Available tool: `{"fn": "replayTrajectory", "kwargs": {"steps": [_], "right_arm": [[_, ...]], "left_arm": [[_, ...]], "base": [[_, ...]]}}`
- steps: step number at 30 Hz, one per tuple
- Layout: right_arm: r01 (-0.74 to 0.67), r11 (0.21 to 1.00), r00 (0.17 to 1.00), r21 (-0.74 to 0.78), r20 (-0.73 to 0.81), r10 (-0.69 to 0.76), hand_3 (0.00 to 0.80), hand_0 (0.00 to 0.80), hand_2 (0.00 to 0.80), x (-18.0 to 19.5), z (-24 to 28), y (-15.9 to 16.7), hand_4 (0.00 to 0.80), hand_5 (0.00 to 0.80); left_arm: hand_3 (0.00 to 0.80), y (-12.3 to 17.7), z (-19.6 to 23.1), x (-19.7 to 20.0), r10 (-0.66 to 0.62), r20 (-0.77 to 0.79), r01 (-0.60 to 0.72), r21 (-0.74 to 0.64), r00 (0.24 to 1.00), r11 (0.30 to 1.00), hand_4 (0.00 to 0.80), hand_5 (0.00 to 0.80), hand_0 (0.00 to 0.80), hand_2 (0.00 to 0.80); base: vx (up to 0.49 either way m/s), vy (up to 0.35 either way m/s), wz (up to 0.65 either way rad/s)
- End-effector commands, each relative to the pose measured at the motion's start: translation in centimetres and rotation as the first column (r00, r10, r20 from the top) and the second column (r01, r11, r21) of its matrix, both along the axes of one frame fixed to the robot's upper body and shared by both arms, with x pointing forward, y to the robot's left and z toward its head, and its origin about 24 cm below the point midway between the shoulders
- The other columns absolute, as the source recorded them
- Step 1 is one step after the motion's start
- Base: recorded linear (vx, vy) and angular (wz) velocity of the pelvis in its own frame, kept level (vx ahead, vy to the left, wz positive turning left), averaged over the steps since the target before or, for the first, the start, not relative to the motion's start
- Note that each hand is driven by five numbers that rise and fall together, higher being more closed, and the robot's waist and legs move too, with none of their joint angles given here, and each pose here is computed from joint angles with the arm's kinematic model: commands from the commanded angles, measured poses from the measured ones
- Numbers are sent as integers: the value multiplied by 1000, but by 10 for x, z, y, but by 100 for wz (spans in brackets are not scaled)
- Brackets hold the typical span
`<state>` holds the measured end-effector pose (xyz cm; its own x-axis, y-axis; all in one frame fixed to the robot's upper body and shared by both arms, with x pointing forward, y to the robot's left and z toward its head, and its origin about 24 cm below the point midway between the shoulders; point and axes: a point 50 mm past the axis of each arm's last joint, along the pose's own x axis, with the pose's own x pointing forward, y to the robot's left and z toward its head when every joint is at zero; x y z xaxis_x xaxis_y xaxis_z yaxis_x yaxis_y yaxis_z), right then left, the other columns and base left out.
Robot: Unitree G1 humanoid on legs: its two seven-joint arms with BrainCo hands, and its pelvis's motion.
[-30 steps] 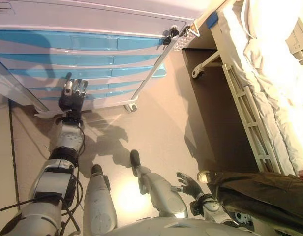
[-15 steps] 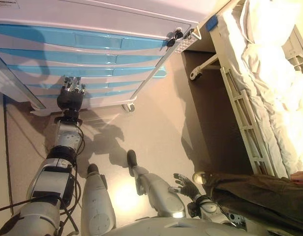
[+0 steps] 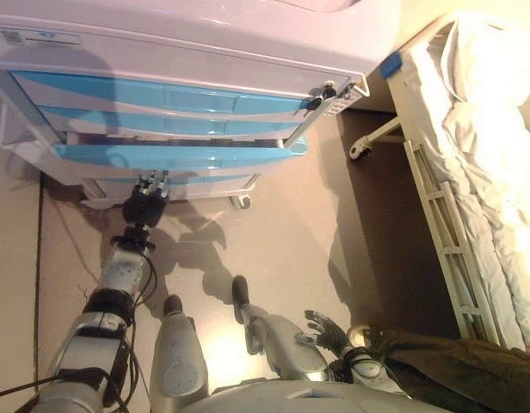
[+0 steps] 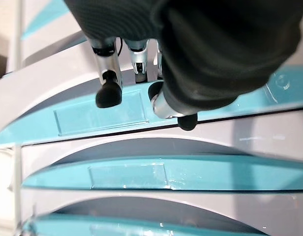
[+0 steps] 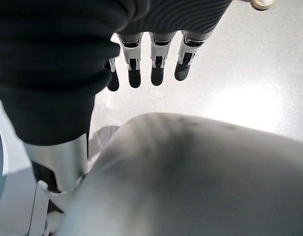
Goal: Open the drawer and pick up the medicine
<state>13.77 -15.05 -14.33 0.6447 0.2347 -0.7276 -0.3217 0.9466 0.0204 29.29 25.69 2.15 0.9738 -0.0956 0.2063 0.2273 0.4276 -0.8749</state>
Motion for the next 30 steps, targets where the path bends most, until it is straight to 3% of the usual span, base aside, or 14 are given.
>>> {"fn": "replayTrajectory", "kwargs": {"steps": [1, 9, 14, 17, 24, 27, 30], "right_arm": [[-62, 998, 994, -21, -95, 59, 0, 0, 0, -34, -10, 3, 0, 0], [-42, 993, 997, -114, -65, 35, 0, 0, 0, -13, -3, -31, 0, 0], [-64, 985, 995, -158, -80, 52, 0, 0, 0, -12, -2, -45, 0, 0], [-79, 980, 995, -181, -82, 65, 0, 0, 0, -11, -1, -51, 0, 0], [-74, 972, 995, -222, -79, 58, 0, 0, 0, -14, -1, -61, 0, 0], [-70, 967, 995, -244, -85, 50, 0, 0, 0, -19, -2, -68, 0, 0], [-69, 963, 995, -259, -92, 46, 0, 0, 0, -21, -1, -74, 0, 0]], "left_arm": [[800, -65, 79, 2, -353, 601, 409, 48, 717, 911, 800, 800, 800, 800], [800, -51, -30, -75, -405, 386, 484, -134, 829, 865, 800, 800, 800, 800], [800, -62, -72, -115, -495, 244, 540, -169, 834, 825, 800, 800, 800, 800], [800, -72, -92, -137, -573, 144, 591, -223, 806, 775, 800, 800, 800, 800], [800, -91, -132, -192, -738, -209, 652, -358, 642, 669, 800, 800, 800, 800], [800, -87, -147, -218, -707, -383, 565, -426, 595, 707, 800, 800, 800, 800], [800, -76, -154, -226, -617, -501, 489, -378, 607, 787, 800, 800, 800, 800]], "base": [[-14, 50, 16], [-54, 87, 16], [6, 108, 8], [14, 114, 10], [16, 94, 4], [12, 113, 2], [10, 74, 2]]}}
